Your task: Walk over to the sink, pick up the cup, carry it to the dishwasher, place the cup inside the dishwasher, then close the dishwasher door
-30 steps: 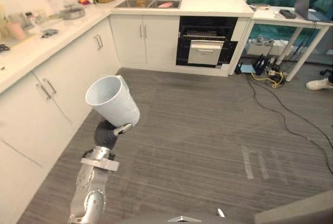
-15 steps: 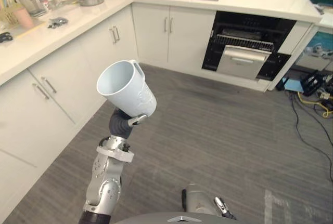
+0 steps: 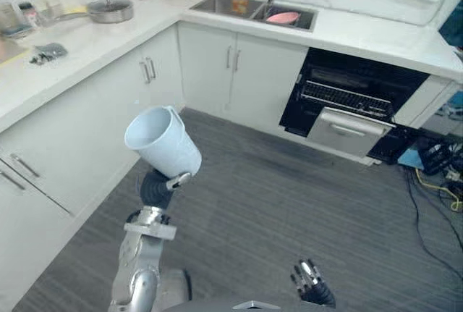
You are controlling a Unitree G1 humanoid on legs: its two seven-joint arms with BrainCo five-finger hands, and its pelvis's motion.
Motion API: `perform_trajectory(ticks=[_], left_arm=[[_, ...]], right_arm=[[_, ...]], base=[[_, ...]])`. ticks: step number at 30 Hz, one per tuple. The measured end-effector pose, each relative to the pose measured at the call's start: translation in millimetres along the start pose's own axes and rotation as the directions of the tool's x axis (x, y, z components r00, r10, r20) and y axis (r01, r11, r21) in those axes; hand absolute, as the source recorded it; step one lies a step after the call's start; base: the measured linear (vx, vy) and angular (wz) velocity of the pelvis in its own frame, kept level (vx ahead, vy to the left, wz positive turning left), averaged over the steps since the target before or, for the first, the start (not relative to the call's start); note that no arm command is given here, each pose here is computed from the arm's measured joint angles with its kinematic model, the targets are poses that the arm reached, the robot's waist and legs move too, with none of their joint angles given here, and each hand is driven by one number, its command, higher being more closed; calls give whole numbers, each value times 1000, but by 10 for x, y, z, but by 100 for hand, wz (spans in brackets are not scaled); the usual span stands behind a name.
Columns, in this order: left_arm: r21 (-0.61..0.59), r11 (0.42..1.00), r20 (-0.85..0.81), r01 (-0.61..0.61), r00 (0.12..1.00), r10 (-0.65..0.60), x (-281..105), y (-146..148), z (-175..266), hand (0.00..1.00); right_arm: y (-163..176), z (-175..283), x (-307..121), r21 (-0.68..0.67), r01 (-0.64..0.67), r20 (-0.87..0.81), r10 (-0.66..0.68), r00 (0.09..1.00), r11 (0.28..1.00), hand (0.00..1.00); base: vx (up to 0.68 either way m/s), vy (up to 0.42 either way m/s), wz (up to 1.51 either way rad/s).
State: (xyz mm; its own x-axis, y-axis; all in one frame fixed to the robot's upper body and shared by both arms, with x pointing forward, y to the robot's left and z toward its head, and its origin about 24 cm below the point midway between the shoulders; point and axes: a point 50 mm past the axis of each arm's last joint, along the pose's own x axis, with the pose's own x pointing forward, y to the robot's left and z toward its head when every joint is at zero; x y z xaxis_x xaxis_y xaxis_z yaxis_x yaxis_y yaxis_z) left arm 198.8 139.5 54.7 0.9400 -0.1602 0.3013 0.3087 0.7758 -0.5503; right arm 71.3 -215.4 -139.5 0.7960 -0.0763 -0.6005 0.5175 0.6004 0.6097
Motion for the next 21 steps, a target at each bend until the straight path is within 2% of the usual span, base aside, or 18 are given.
perform_trajectory(ticks=[2,7,9,15,19,21], left_arm=[[21,999,-8,25,1000,-25,10,8,20,100],[76,978,-9,193,981,-193,212,-67,108,100],[71,978,-89,197,978,-190,185,-66,-17,100],[45,967,-167,250,956,-240,202,-157,-121,100],[9,953,-150,302,943,-297,172,-302,-98,100],[1,945,-130,327,937,-324,182,-357,-76,100]], right_arm=[[15,-30,33,6,7,-17,-7,1000,1000,0],[-93,-72,-11,78,89,7,-90,996,993,0],[-186,-93,-103,73,122,-4,-122,993,990,0],[-146,-283,-163,134,166,-23,-165,986,977,0],[-165,-234,-235,118,175,15,-178,984,978,0],[-79,-122,-159,96,132,46,-137,989,987,0]], base=[[442,149,-26],[308,91,-29],[273,110,-31],[326,-3,-9],[537,-116,0],[512,-143,-10]])
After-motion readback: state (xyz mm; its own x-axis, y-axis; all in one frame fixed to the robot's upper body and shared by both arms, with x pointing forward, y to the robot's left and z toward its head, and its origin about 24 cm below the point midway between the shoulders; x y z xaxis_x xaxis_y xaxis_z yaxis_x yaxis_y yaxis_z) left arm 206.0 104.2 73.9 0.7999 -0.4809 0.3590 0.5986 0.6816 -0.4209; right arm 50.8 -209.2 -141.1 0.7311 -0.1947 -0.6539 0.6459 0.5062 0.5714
